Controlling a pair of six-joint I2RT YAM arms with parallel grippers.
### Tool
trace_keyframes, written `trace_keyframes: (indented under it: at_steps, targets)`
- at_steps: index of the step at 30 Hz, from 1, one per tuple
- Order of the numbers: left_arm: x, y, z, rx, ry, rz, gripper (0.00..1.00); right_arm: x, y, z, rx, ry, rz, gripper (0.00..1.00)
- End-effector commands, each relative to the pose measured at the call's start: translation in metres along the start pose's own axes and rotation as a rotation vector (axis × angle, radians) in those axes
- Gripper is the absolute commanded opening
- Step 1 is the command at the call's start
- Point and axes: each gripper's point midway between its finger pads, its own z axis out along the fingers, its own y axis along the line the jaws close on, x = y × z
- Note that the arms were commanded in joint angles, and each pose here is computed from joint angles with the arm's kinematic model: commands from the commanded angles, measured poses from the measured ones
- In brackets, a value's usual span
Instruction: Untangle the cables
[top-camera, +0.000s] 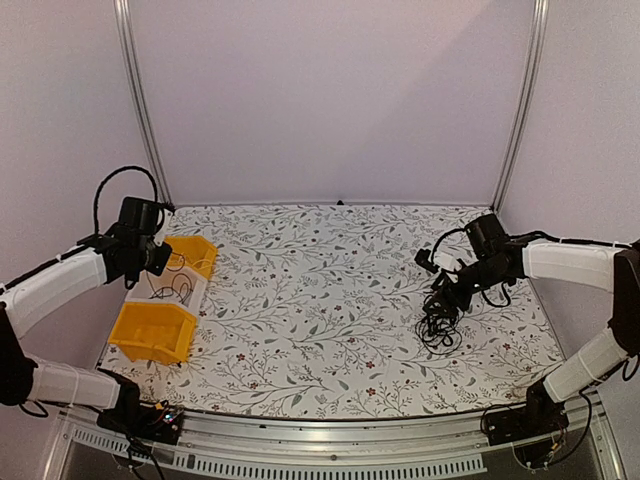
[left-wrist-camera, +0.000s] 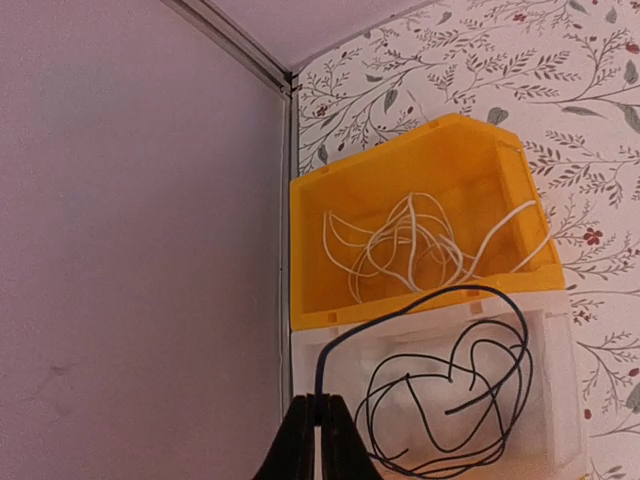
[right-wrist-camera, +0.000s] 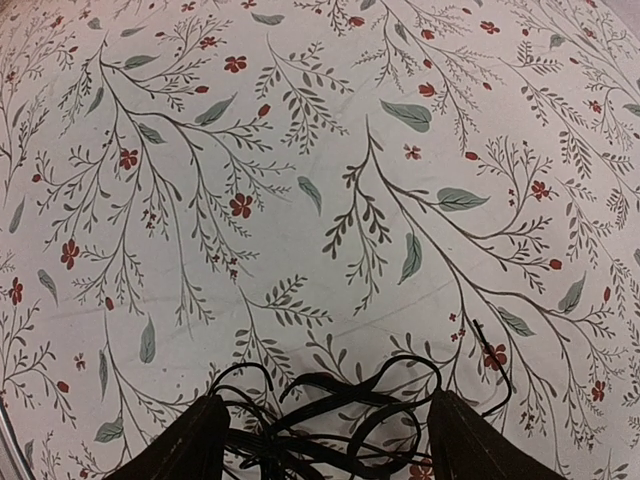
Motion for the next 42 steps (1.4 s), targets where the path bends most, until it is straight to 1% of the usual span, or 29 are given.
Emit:
trace_keyframes:
  at_steps: [1, 3, 9, 16, 18, 21, 25, 27, 28, 29, 30, 32, 36, 42]
  targets:
    - [0.012, 0.017, 0.009, -0.095, 0.04, -0.011, 0.0, 0.002, 0.001, 0.003, -0.005, 0.003, -0.005, 0.73]
    - [0.017, 0.009, 0.016, -0.072, 0.062, -0.011, 0.0, 0.003, 0.0, 0.003, -0.005, 0.005, -0.004, 0.73]
    - [0.043, -0.024, 0.036, 0.031, 0.18, 0.029, 0.0, 0.005, 0.002, 0.002, -0.006, 0.014, -0.006, 0.73]
    - [0.082, -0.053, 0.054, 0.094, 0.339, 0.074, 0.0, 0.004, 0.003, 0.001, -0.01, 0.009, -0.015, 0.73]
    - [0.09, -0.054, 0.056, 0.064, 0.377, 0.11, 0.0, 0.004, 0.005, 0.002, -0.024, 0.011, -0.012, 0.74]
    - [0.081, -0.04, 0.051, -0.002, 0.367, 0.088, 0.0, 0.004, 0.006, 0.002, -0.03, 0.008, -0.011, 0.74]
    - [0.05, -0.013, 0.031, -0.057, 0.248, -0.005, 0.0, 0.003, 0.005, 0.003, -0.031, 0.009, -0.013, 0.74]
    - [0.042, -0.003, 0.02, -0.057, 0.19, -0.001, 0.0, 0.005, 0.005, 0.006, -0.038, 0.019, -0.01, 0.74]
    - [0.043, 0.001, 0.016, -0.058, 0.185, 0.004, 0.0, 0.006, 0.005, 0.007, -0.04, 0.023, -0.01, 0.74]
    - [0.046, 0.004, 0.014, -0.06, 0.201, 0.018, 0.0, 0.007, 0.006, 0.008, -0.042, 0.027, -0.011, 0.74]
    - [0.056, 0.005, 0.012, -0.064, 0.243, 0.048, 0.0, 0.007, 0.006, 0.009, -0.043, 0.031, -0.011, 0.74]
    - [0.07, -0.003, 0.013, -0.028, 0.297, 0.097, 0.0, 0.008, 0.007, 0.011, -0.047, 0.036, -0.013, 0.74]
    - [0.091, -0.028, 0.018, 0.078, 0.344, 0.137, 0.0, 0.008, 0.007, 0.013, -0.046, 0.047, -0.019, 0.74]
    - [0.099, -0.038, 0.03, 0.092, 0.389, 0.171, 0.0, 0.011, 0.008, 0.014, -0.045, 0.054, -0.02, 0.74]
